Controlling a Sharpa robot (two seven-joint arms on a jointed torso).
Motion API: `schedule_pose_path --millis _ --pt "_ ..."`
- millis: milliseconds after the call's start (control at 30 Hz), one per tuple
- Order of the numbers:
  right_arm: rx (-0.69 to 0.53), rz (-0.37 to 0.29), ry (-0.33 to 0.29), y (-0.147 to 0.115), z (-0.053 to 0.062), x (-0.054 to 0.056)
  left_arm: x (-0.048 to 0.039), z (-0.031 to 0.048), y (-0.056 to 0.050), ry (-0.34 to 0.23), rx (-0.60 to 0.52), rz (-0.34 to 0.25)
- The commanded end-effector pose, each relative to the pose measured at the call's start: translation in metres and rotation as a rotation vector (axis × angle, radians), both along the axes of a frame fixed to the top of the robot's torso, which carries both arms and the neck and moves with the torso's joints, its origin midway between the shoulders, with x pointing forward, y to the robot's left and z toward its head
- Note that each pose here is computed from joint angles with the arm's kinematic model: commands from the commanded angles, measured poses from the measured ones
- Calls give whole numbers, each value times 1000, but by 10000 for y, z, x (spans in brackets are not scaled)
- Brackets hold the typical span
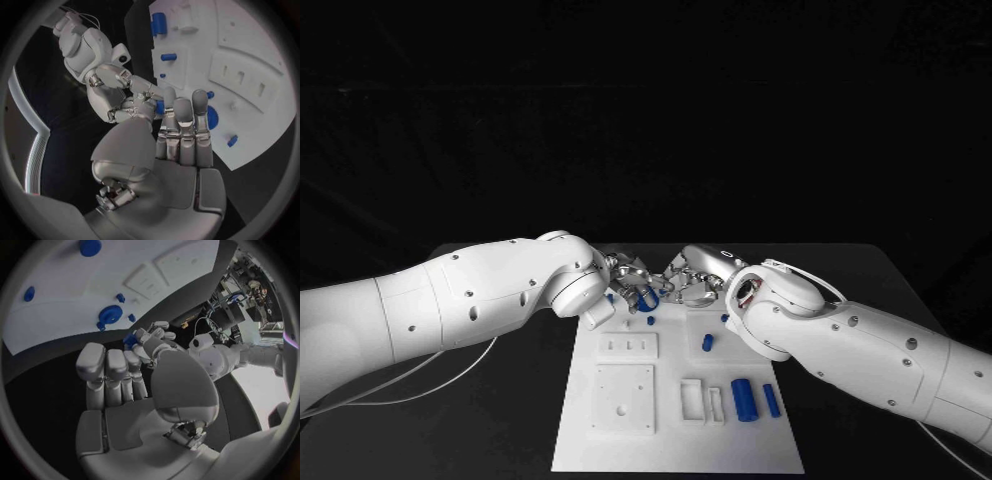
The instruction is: Assemble the parts on the task board
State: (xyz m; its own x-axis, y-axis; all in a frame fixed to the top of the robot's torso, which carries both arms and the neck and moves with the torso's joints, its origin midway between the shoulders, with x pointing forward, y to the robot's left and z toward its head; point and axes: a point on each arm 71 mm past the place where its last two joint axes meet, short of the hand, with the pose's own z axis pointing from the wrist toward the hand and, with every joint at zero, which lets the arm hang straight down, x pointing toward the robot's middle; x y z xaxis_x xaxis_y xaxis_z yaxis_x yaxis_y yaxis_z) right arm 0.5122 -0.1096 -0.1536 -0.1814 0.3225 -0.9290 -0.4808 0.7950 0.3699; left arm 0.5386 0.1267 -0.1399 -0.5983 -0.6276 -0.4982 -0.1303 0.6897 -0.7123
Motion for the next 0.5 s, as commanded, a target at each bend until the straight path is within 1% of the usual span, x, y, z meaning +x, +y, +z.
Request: schedule_pose_path --millis 33,300,500 --pt "-19 3 12 -11 -48 -9 12 58 -26 -27 -47 5" --pt "8 -16 -7 -70 -34 -3 19 49 0 -23 -43 17" --pt "23 -24 -15 -175 -34 -22 25 37 41 -31 -36 38"
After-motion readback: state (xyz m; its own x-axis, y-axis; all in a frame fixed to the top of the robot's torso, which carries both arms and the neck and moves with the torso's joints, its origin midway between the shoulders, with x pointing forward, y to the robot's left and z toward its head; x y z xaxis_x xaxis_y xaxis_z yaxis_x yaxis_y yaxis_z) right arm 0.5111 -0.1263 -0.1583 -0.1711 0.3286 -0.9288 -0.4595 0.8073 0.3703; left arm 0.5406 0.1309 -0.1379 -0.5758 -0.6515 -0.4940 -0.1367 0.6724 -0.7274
